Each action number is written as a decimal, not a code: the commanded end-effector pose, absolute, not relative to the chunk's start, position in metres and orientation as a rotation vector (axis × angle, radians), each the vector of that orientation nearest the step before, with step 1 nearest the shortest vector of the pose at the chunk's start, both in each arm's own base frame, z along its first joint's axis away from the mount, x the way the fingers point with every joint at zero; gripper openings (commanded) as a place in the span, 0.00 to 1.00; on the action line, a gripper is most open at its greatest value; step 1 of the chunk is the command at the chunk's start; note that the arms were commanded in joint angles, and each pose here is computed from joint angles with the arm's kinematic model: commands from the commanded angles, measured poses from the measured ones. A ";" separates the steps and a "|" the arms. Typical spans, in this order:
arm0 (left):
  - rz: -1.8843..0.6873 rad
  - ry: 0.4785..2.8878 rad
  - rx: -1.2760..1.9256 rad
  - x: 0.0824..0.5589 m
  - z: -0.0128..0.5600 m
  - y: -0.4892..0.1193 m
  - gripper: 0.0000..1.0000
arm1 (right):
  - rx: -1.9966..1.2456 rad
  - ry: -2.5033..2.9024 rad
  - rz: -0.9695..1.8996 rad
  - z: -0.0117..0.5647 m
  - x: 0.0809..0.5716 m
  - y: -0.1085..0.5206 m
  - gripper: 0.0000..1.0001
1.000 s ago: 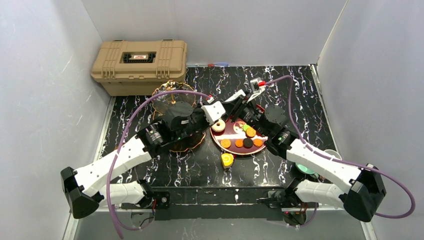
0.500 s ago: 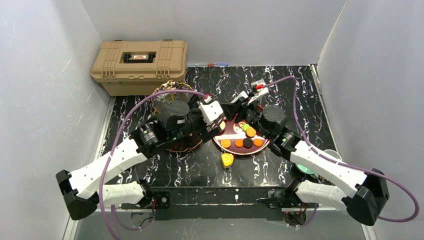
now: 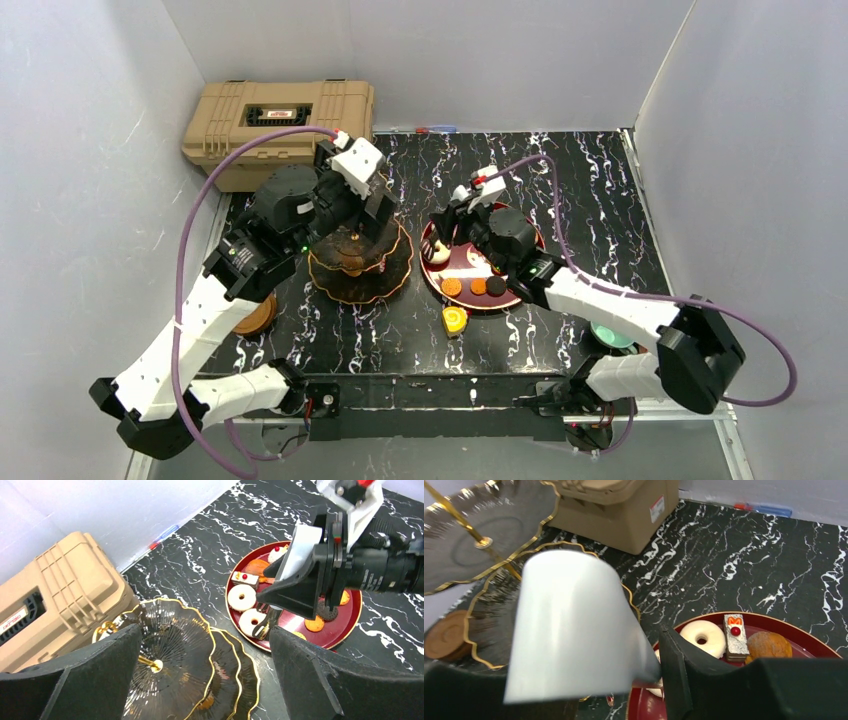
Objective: Serve the afternoon tea
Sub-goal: Pick up the desert from the tray, then place the desert on the desert table, then pick up the desert from the tray.
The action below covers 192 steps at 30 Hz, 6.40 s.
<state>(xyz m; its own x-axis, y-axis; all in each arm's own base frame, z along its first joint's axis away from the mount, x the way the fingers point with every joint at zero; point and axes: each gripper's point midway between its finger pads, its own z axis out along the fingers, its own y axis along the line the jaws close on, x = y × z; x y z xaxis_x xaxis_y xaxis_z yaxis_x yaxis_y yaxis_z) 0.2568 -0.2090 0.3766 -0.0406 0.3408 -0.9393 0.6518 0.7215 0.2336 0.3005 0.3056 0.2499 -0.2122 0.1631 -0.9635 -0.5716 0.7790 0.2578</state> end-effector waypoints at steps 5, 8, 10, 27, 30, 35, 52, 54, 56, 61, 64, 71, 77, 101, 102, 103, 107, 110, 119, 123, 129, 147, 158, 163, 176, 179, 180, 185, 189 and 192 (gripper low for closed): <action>-0.308 1.664 0.747 0.256 0.385 -0.191 0.98 | -0.282 1.558 0.624 0.256 0.322 0.307 0.58; -0.307 1.662 0.735 0.257 0.386 -0.189 0.98 | -0.281 1.571 0.604 0.245 0.325 0.307 0.60; -0.304 1.662 0.731 0.257 0.387 -0.188 0.98 | -0.283 1.576 0.594 0.240 0.326 0.307 0.63; -0.293 1.648 0.699 0.265 0.396 -0.186 0.98 | -0.294 1.680 0.534 0.194 0.332 0.300 0.61; -0.295 1.646 0.698 0.266 0.396 -0.187 0.98 | -0.314 1.719 0.516 0.184 0.327 0.295 0.54; -0.296 1.652 0.695 0.267 0.391 -0.187 0.98 | -0.331 1.758 0.504 0.169 0.315 0.283 0.28; -0.296 1.637 0.674 0.265 0.399 -0.184 0.98 | -0.187 1.511 0.688 0.304 0.309 0.282 0.02; -0.291 1.627 0.673 0.264 0.402 -0.182 0.98 | -0.107 1.466 0.739 0.328 0.308 0.278 0.03; -0.281 1.621 0.666 0.264 0.405 -0.180 0.98 | -0.025 1.422 0.787 0.348 0.309 0.275 0.03; -0.273 1.608 0.656 0.262 0.411 -0.176 0.98 | 0.139 1.351 0.930 0.371 0.313 0.278 0.03; -0.270 1.603 0.650 0.260 0.413 -0.173 0.98 | 0.217 1.321 1.025 0.371 0.317 0.286 0.03; -0.261 1.599 0.643 0.256 0.417 -0.168 0.98 | 0.389 1.274 1.187 0.355 0.327 0.295 0.03; -0.261 1.595 0.640 0.255 0.418 -0.167 0.98 | 0.482 1.280 1.233 0.340 0.336 0.300 0.04; -0.270 1.577 0.634 0.254 0.423 -0.167 0.98 | 0.575 1.321 1.315 0.301 0.355 0.333 0.35; -0.271 1.576 0.631 0.254 0.423 -0.167 0.98 | 0.568 1.322 1.314 0.301 0.355 0.334 0.36; -0.270 1.576 0.632 0.254 0.423 -0.167 0.98 | 0.556 1.322 1.309 0.302 0.355 0.335 0.37; -0.270 1.574 0.628 0.254 0.424 -0.166 0.98 | 0.527 1.326 1.299 0.303 0.355 0.337 0.41; -0.269 1.573 0.629 0.254 0.424 -0.166 0.98 | 0.520 1.325 1.303 0.302 0.355 0.339 0.44; -0.264 1.574 0.629 0.254 0.424 -0.166 0.98 | 0.510 1.304 1.309 0.309 0.355 0.339 0.47; -0.269 1.577 0.629 0.253 0.422 -0.166 0.98 | 0.501 1.277 1.308 0.319 0.355 0.336 0.47; -0.271 1.577 0.627 0.252 0.422 -0.165 0.98 | 0.488 1.245 1.274 0.336 0.356 0.322 0.48; -0.281 1.582 0.624 0.252 0.421 -0.166 0.98 | 0.492 1.201 1.168 0.357 0.364 0.274 0.50; -0.280 1.576 0.624 0.251 0.423 -0.166 0.98 | 0.555 1.227 1.033 0.337 0.377 0.217 0.50; -0.281 1.575 0.624 0.250 0.423 -0.165 0.98 | 0.596 1.284 0.924 0.301 0.382 0.185 0.50; -0.287 1.580 0.623 0.248 0.422 -0.164 0.98 | 0.709 1.401 0.748 0.215 0.407 0.142 0.50; -0.283 1.581 0.622 0.247 0.422 -0.163 0.98 | 0.729 1.403 0.733 0.204 0.413 0.139 0.49; -0.281 1.577 0.624 0.247 0.423 -0.163 0.98 | 0.733 1.401 0.736 0.201 0.415 0.140 0.49; -0.273 1.572 0.627 0.248 0.425 -0.162 0.98 | 0.727 1.429 0.775 0.189 0.419 0.150 0.43; -0.273 1.572 0.629 0.247 0.423 -0.162 0.98 | 0.708 1.450 0.812 0.186 0.413 0.157 0.37; -0.279 1.573 0.629 0.247 0.422 -0.163 0.98 | 0.700 1.447 0.805 0.190 0.410 0.155 0.36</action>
